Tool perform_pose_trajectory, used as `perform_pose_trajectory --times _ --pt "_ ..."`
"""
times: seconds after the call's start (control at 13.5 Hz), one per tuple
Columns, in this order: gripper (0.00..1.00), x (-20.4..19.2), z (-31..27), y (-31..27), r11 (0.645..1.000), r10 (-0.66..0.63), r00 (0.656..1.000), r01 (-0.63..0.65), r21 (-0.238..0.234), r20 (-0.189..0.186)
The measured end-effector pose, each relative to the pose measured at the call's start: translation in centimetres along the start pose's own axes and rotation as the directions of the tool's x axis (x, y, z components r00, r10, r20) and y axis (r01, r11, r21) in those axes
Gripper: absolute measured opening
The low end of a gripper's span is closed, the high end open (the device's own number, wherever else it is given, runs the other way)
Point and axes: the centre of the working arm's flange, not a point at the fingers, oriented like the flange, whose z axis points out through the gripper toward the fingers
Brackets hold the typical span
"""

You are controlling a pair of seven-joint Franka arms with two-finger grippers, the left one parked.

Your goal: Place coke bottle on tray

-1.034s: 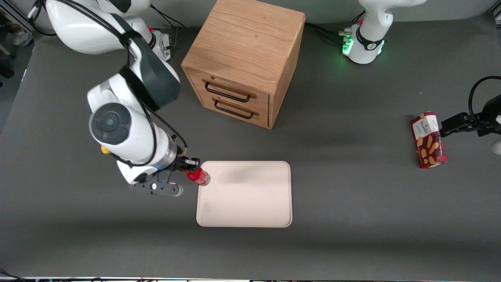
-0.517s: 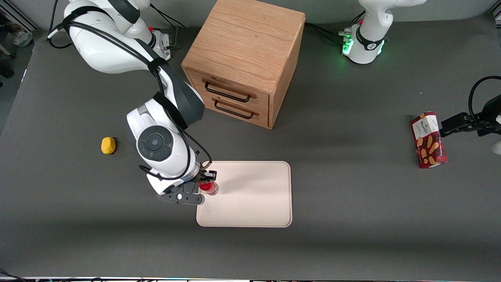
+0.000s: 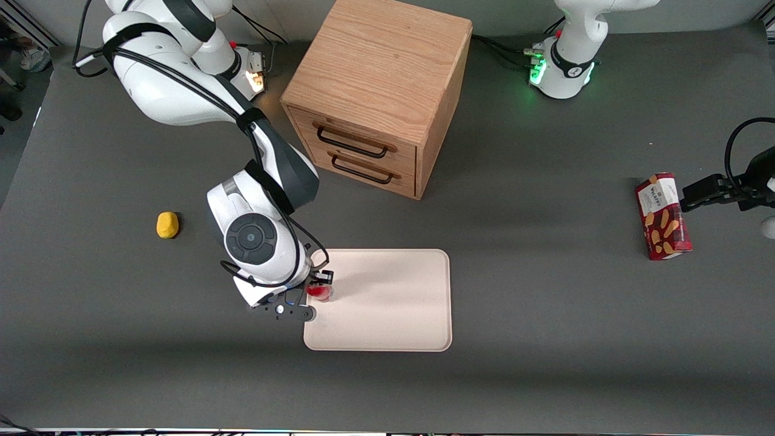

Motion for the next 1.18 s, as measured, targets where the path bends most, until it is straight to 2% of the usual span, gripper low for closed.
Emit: perform_pose_trajectory --times 0.59,0.74,0.81,0.89,1.18 --pt "0.31 0.0 1.9 -0.3 1.000 -0.001 1.000 0.001 0.002 0.009" --pt "0.35 0.0 1.8 -0.4 1.000 -0.001 1.000 0.001 0.005 0.006" --pt "0.41 0.1 1.7 -0.4 1.000 -0.001 1.000 0.001 0.010 0.001" --pt "0.54 0.1 1.5 -0.4 1.000 0.000 1.000 0.000 0.012 -0.003" --pt "0.94 -0.2 -1.0 -0.2 1.000 0.001 1.000 -0.001 0.011 -0.012"
